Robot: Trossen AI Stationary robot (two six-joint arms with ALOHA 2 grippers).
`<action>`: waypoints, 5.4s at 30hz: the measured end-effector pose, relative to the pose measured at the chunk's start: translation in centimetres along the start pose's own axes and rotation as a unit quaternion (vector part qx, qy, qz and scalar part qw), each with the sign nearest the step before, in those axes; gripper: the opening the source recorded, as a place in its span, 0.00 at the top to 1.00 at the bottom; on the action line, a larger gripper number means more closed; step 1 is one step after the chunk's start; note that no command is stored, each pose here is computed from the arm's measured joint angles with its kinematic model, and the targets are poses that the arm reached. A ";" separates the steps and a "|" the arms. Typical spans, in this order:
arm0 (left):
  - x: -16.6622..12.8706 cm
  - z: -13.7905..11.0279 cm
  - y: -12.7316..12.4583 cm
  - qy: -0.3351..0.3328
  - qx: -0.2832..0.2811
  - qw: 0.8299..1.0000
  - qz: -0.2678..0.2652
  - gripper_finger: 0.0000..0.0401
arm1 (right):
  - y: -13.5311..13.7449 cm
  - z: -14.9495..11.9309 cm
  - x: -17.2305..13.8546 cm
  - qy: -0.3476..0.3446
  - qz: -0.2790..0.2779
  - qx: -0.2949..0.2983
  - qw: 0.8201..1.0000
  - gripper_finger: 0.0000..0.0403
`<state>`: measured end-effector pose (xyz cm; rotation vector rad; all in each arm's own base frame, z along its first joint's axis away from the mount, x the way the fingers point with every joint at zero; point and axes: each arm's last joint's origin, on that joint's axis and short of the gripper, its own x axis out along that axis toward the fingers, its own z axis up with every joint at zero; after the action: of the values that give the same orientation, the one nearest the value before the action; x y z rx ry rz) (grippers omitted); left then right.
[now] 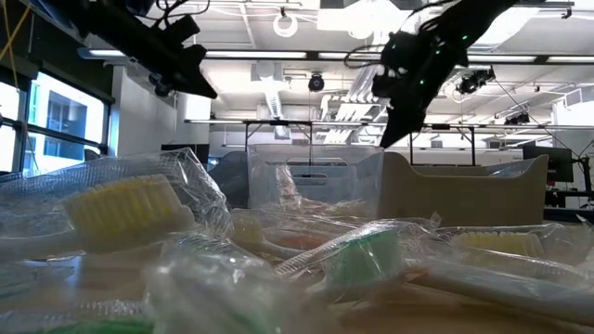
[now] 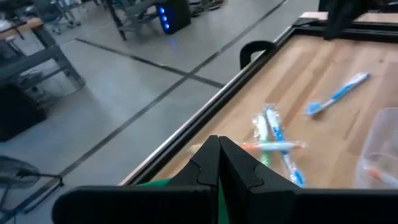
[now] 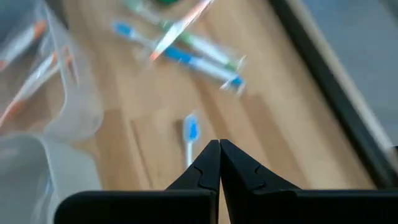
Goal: Pick & Place Toothbrushes
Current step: Put the blue toothbrush into the gray bin
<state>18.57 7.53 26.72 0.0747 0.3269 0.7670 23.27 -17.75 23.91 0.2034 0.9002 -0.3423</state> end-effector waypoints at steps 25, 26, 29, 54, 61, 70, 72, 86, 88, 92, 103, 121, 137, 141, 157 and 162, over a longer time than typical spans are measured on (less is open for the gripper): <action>1.8 -1.9 7.0 0.073 -0.066 0.993 0.067 1.00 | -0.6 1.5 4.7 0.173 -0.007 -0.038 0.984 0.96; 1.8 -2.0 7.2 0.073 -0.068 0.993 0.065 1.00 | -0.4 1.5 4.8 0.172 -0.002 -0.038 0.984 0.94; 1.8 -2.1 7.5 0.078 -0.072 0.993 0.056 1.00 | 0.3 1.7 4.9 0.169 0.014 -0.037 0.985 0.85; 1.6 -2.9 7.5 0.120 -0.082 0.988 0.055 1.00 | 1.4 -1.2 7.6 0.139 0.037 -0.048 0.988 0.61; 1.6 -2.9 7.5 0.119 -0.082 0.988 0.055 1.00 | 1.3 -2.4 8.4 0.130 0.009 -0.054 0.990 0.61; 1.6 -2.9 7.5 0.120 -0.084 0.988 0.055 1.00 | 1.1 -3.7 8.7 0.143 0.007 -0.048 0.988 0.61; 1.6 -2.9 7.5 0.120 -0.084 0.988 0.055 1.00 | 1.1 -3.8 8.8 0.145 0.009 -0.048 0.988 0.61; 1.6 -2.9 7.5 0.120 -0.084 0.988 0.055 1.00 | 1.2 -5.1 9.3 0.145 -0.006 -0.050 0.988 0.78; 1.6 -2.9 7.5 0.120 -0.084 0.988 0.055 1.00 | 1.1 -4.8 9.4 0.130 -0.010 -0.052 0.990 0.86; 1.6 -2.9 7.5 0.120 -0.084 0.988 0.055 1.00 | 1.0 -4.4 9.5 0.109 -0.018 -0.057 0.992 0.98; 1.6 -2.9 7.5 0.119 -0.084 0.988 0.055 1.00 | 0.7 -2.8 9.0 0.085 -0.044 -0.076 0.992 0.99; 1.6 -2.9 7.5 0.118 -0.086 0.988 0.055 1.00 | 1.0 4.0 -0.6 -0.021 -0.099 -0.113 0.988 1.00; 1.6 -2.9 7.5 0.118 -0.095 0.987 0.056 1.00 | 7.0 1.4 -7.5 0.042 -0.028 -0.159 0.986 1.00; 1.6 -2.9 7.5 0.118 -0.095 0.987 0.056 1.00 | 9.1 0.9 -7.1 0.070 0.000 -0.181 0.981 1.00; 1.6 -3.0 7.5 0.120 -0.117 0.984 0.059 1.00 | 15.5 -3.1 -5.9 0.135 -0.034 -0.271 0.952 1.00; 1.6 -3.0 7.4 0.120 -0.117 0.984 0.059 1.00 | 16.8 -4.9 -5.1 0.158 -0.028 -0.309 0.937 1.00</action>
<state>13.73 13.85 24.83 -0.2241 0.4618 0.9291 23.07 0.44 25.48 -0.3612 1.2900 -0.0638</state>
